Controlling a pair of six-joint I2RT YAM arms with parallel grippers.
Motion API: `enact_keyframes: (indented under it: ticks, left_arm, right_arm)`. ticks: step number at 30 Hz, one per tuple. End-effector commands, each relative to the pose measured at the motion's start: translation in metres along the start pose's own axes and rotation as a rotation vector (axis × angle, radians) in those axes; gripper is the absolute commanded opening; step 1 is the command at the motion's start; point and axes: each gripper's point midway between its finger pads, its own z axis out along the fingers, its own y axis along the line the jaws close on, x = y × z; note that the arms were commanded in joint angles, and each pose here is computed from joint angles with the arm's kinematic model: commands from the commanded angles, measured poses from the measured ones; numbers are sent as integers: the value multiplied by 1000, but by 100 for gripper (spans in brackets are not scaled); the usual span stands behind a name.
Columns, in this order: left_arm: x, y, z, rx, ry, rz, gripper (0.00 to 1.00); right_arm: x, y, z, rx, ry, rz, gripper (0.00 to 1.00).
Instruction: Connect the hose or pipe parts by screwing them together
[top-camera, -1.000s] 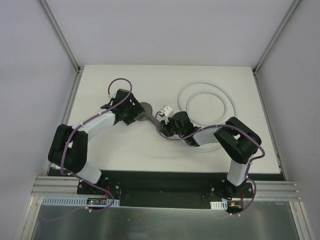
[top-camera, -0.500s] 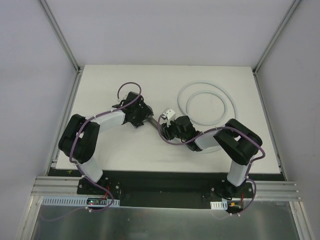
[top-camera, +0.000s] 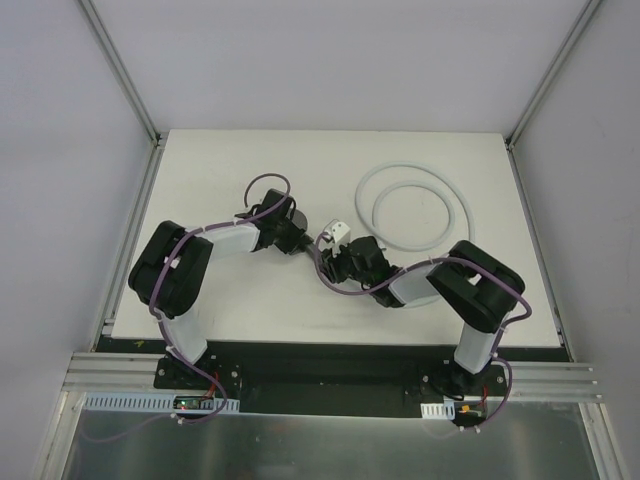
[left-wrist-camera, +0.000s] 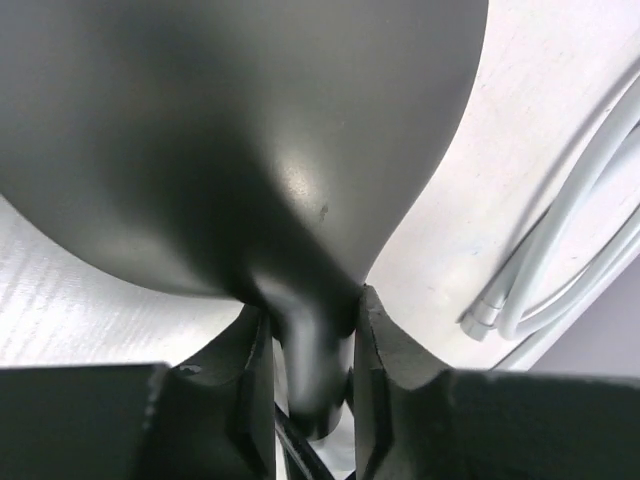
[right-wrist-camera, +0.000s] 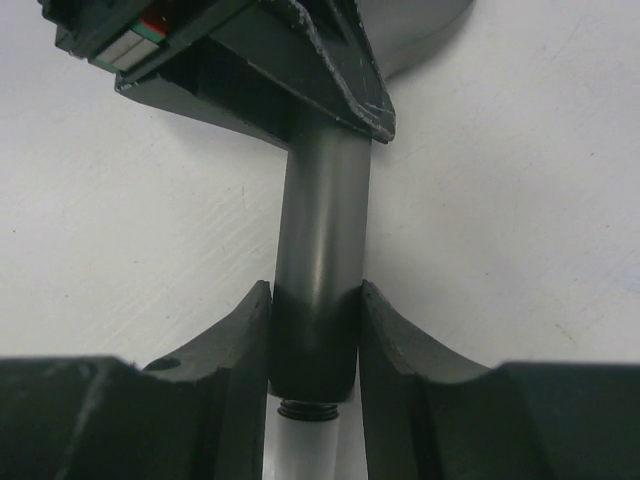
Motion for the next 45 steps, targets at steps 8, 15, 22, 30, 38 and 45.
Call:
enact_keyframes:
  ticks: [8,15,22,30,38,45]
  left_arm:
    - [-2,-21,-41,125,-40,105,0]
    - [-11,-48,-101,281,-131,117,0]
    - [-15,-68,-155,412,-241,121,0]
    - [-13,-73,-179,472,-272,148,0]
    - [-5,-89,-202,694,-317,268,0]
    - [25,-104,-249,1128,-381,496,0]
  right_arm:
    - [-69,9,-62,-2,-218,-100,80]
    - [-66,14,-98,-18,-253,-214,96]
    - [-89,35,-106,-26,-277,-325,65]
    - [-102,46,-97,24,-276,-303,37]
    - [-136,64,-105,-80,-429,-49,1]
    - [-152,70,-120,-376,-502,194,1]
